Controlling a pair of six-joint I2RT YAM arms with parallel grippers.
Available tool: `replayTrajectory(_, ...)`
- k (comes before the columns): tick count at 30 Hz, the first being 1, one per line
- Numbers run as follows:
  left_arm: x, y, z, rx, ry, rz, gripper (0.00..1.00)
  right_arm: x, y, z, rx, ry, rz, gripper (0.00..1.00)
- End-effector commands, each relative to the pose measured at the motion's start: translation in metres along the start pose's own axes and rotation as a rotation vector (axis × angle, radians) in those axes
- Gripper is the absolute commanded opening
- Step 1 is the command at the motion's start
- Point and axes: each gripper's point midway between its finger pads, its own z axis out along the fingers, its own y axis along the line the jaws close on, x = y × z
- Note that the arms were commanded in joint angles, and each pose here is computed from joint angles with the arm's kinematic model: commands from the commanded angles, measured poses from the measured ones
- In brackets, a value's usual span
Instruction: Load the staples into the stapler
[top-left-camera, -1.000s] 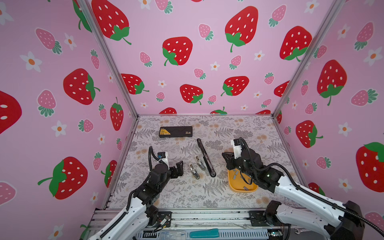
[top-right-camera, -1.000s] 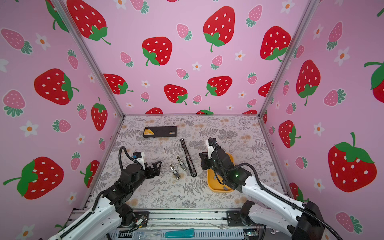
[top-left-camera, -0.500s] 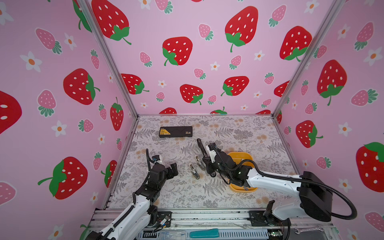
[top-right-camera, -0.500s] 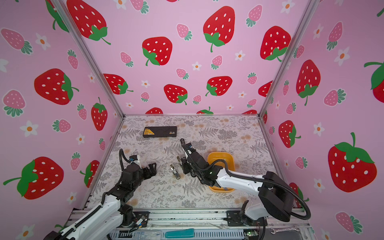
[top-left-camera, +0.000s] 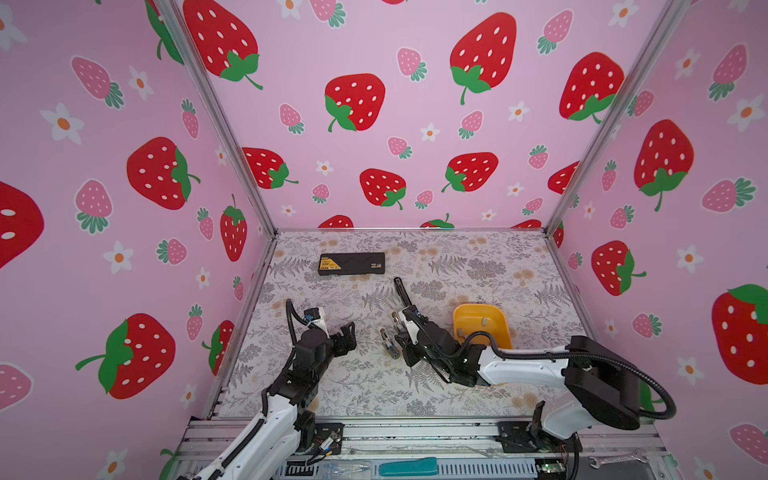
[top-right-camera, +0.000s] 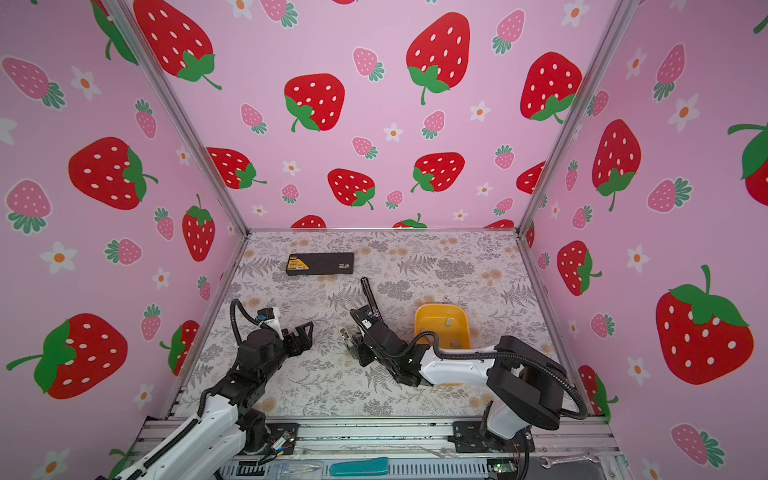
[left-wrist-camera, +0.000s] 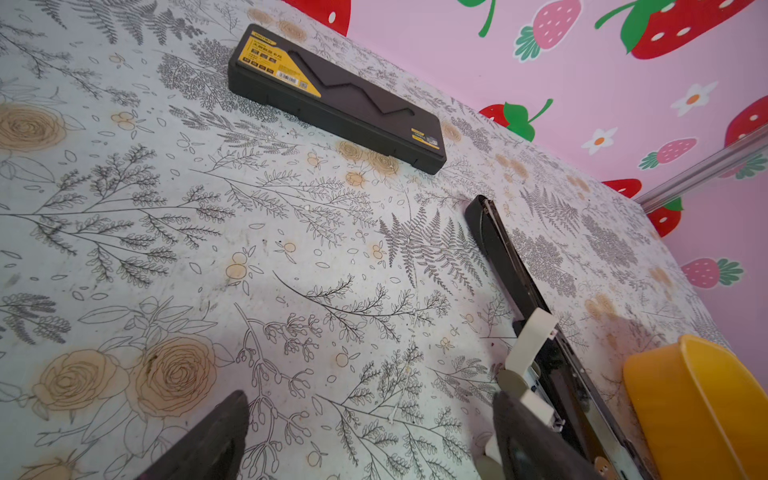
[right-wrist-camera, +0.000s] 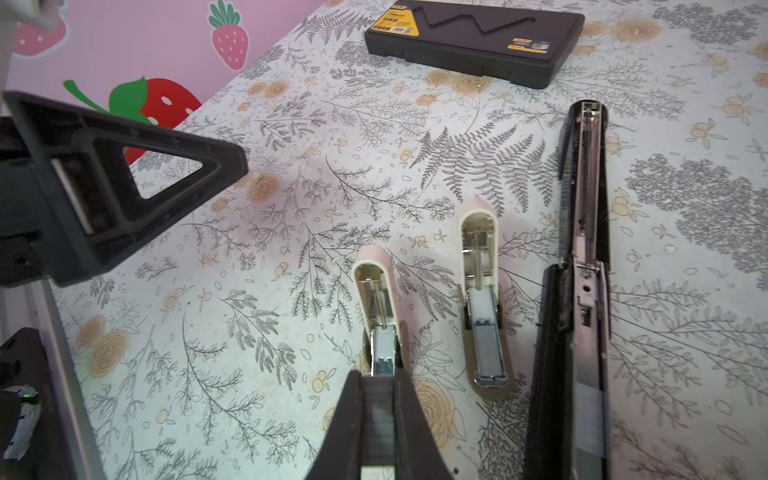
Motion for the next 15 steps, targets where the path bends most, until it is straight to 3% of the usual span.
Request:
replayTrajectory(1, -0.003, -0.005, 0.0, 0.027, -0.016, 0.019, 0.93, 0.003, 0.002, 0.006, 0.008, -0.025, -0.004, 0.05)
replayTrajectory(15, 0.002, -0.01, 0.003, 0.068, -0.004, 0.027, 0.93, 0.018, 0.007, 0.03, -0.017, -0.014, -0.032, 0.05)
